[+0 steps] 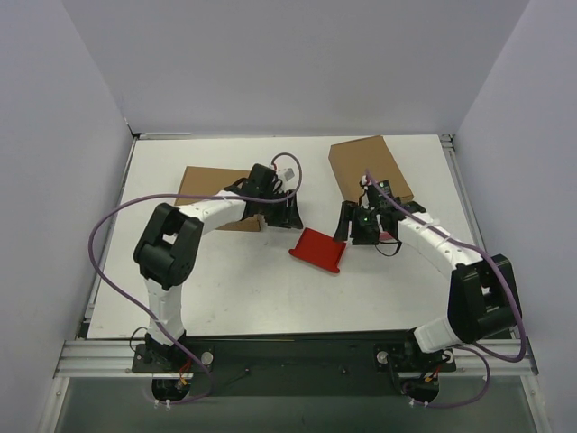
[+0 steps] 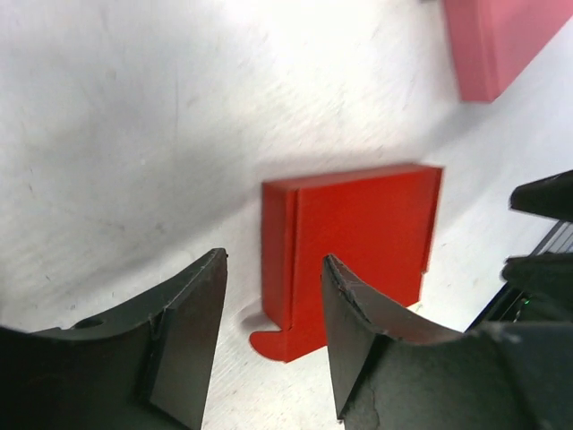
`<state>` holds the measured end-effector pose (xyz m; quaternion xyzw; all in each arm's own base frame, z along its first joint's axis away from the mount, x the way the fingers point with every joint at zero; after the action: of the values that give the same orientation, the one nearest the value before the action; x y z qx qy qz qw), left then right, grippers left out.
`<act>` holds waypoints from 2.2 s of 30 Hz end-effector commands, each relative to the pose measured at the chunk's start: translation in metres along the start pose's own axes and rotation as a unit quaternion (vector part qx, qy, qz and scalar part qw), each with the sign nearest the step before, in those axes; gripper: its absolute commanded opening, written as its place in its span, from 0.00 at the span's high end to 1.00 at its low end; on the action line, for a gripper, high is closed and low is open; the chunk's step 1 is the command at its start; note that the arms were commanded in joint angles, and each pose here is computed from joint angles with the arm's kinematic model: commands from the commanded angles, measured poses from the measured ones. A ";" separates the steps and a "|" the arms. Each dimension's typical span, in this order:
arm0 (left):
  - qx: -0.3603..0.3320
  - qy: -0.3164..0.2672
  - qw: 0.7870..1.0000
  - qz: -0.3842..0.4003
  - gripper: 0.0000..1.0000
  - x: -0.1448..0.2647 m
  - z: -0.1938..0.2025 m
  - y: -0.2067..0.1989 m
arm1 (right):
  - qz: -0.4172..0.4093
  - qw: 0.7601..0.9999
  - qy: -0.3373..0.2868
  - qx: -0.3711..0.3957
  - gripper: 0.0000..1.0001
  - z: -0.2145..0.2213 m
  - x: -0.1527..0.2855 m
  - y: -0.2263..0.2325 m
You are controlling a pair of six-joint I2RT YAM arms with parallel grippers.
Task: Fold the paper box
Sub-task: Close the paper box at the center of the board.
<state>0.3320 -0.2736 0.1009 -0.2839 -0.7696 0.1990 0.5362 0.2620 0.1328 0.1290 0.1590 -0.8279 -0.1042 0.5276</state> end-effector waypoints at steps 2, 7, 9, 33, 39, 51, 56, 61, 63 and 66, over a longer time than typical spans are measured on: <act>-0.020 -0.057 0.997 0.042 0.42 0.028 -0.036 -0.034 | -0.026 0.994 -0.033 0.100 0.41 -0.012 0.015 0.020; 0.000 -0.073 0.997 0.033 0.41 0.044 -0.040 -0.022 | -0.001 0.958 -0.041 0.283 0.37 -0.001 0.012 0.061; 0.007 -0.088 0.996 0.029 0.41 0.055 -0.041 -0.015 | 0.002 0.948 -0.033 0.318 0.37 0.003 0.009 0.071; 0.067 -0.154 0.986 -0.022 0.42 0.108 -0.042 0.047 | 0.217 0.790 0.002 0.574 0.41 0.054 -0.055 0.088; 0.071 -0.158 0.985 -0.024 0.42 0.111 -0.041 0.051 | 0.259 0.770 0.002 0.582 0.55 0.054 -0.064 0.081; 0.072 -0.163 0.984 -0.021 0.42 0.115 -0.043 0.053 | 0.289 0.739 -0.016 0.608 0.66 0.059 -0.064 0.081; 0.073 -0.163 0.984 -0.019 0.42 0.116 -0.042 0.052 | 0.314 0.727 -0.041 0.610 0.72 0.050 -0.053 0.087; 0.074 -0.162 0.984 -0.017 0.42 0.115 -0.040 0.052 | 0.324 0.722 -0.052 0.609 0.79 0.043 -0.045 0.091; 0.073 -0.162 0.984 -0.015 0.42 0.116 -0.041 0.052 | 0.323 0.722 -0.058 0.609 0.82 0.039 -0.040 0.095; 0.069 -0.163 0.984 -0.013 0.42 0.116 -0.042 0.051 | 0.319 0.722 -0.059 0.611 0.89 0.034 -0.035 0.098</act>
<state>0.3464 -0.1589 0.1450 -0.1752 -0.8212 0.2818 0.4642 0.2263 0.2356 0.0902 0.1774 -0.7332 0.5916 0.2846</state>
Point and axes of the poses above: each gripper's point midway between its finger pads, its own x axis back along the fingers, its own y axis along the line the jaws close on, z = x × y, the point moved 7 cm from there along x, back along the fingers, and after that the axes turned 6 degrees about x, right-handed, at the moved point
